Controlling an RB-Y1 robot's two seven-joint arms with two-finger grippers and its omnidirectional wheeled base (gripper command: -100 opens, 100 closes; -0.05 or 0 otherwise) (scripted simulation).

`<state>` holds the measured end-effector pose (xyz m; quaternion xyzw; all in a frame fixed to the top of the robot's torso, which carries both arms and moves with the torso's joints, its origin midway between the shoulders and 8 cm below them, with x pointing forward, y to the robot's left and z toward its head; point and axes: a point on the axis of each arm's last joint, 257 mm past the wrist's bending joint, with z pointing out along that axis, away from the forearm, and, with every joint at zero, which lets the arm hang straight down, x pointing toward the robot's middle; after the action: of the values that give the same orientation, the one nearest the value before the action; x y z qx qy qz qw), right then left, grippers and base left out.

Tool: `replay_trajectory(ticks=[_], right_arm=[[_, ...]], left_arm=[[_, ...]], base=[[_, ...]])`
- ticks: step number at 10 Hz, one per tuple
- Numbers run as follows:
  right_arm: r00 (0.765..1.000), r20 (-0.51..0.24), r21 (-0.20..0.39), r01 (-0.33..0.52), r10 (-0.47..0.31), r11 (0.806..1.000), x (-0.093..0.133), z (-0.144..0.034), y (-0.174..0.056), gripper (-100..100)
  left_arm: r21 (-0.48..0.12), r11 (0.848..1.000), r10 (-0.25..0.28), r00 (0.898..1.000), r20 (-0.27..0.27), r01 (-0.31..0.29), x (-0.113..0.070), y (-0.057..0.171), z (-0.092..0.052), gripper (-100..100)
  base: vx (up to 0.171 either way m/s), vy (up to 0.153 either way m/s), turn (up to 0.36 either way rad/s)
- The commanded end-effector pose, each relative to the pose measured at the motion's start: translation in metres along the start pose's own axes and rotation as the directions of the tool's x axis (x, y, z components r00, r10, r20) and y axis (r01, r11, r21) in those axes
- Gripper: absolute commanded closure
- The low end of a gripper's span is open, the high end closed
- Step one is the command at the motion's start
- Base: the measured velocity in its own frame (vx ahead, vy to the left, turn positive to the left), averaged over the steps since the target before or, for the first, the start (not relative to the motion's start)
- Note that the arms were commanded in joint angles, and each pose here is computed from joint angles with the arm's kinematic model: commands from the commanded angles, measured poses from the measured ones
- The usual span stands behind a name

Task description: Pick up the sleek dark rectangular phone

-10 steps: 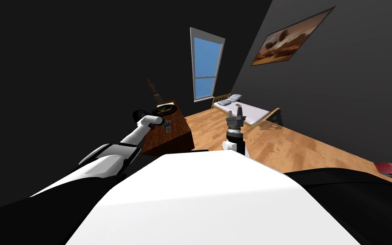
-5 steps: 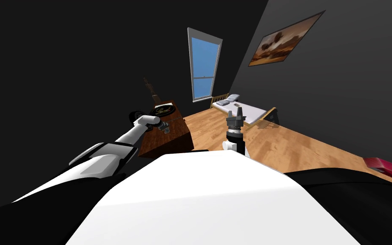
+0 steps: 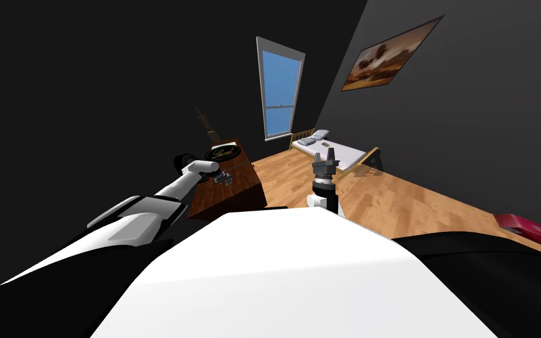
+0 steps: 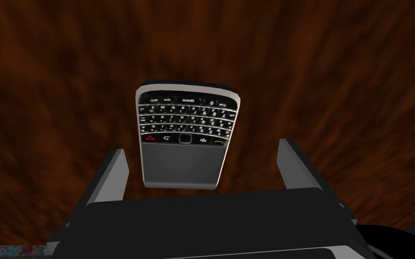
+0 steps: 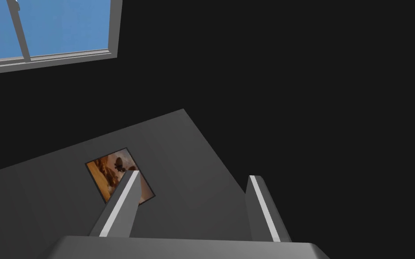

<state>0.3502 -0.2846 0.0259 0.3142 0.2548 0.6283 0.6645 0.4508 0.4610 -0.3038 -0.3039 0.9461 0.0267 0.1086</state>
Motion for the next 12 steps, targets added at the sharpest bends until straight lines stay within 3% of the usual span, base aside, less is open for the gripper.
replay_trajectory(ticks=[1, 2, 5, 6, 7, 11, 12], right_arm=[[1.000, 0.000, 0.000, 0.000, 0.000, 1.000, 0.000, 0.000, 0.000, 0], [1.000, 0.000, 0.000, 0.000, 0.000, 1.000, 0.000, 0.000, 0.000, 0], [1.000, 0.000, 0.000, 0.000, 0.000, 1.000, 0.000, 0.000, 0.000, 0], [1.000, 0.000, 0.000, 0.000, 0.000, 1.000, 0.000, 0.000, 0.000, 0], [1.000, 0.000, 0.000, 0.000, 0.000, 1.000, 0.000, 0.000, 0.000, 0], [1.000, 0.000, 0.000, 0.000, 0.000, 1.000, 0.000, 0.000, 0.000, 0], [1.000, 0.000, 0.000, 0.000, 0.000, 1.000, 0.000, 0.000, 0.000, 0]], left_arm=[[0.000, 1.000, 0.000, 1.000, 0.000, 0.000, 0.000, 0.000, 0.000, 0], [0.000, 1.000, -0.008, 1.000, -0.001, 0.008, 0.000, 0.017, 0.010, -100], [-0.003, 1.000, -0.017, 1.000, 0.000, 0.017, 0.000, 0.040, 0.022, -100], [-0.002, 1.000, -0.016, 1.000, -0.001, 0.016, -0.001, 0.035, 0.020, -100], [-0.001, 1.000, -0.015, 1.000, 0.000, 0.015, -0.001, 0.035, 0.020, 100], [0.000, 1.000, -0.013, 1.000, 0.000, 0.013, -0.001, 0.035, 0.020, 100], [0.000, 1.000, -0.014, 1.000, 0.000, 0.014, -0.001, 0.035, 0.020, 0]], base=[[0.000, 0.000, 0.000], [0.014, -0.032, -0.046], [0.027, -0.058, -0.027], [0.008, -0.020, 0.001], [0.002, -0.006, -0.014], [0.000, 0.000, 0.000], [0.000, 0.000, 0.000]])
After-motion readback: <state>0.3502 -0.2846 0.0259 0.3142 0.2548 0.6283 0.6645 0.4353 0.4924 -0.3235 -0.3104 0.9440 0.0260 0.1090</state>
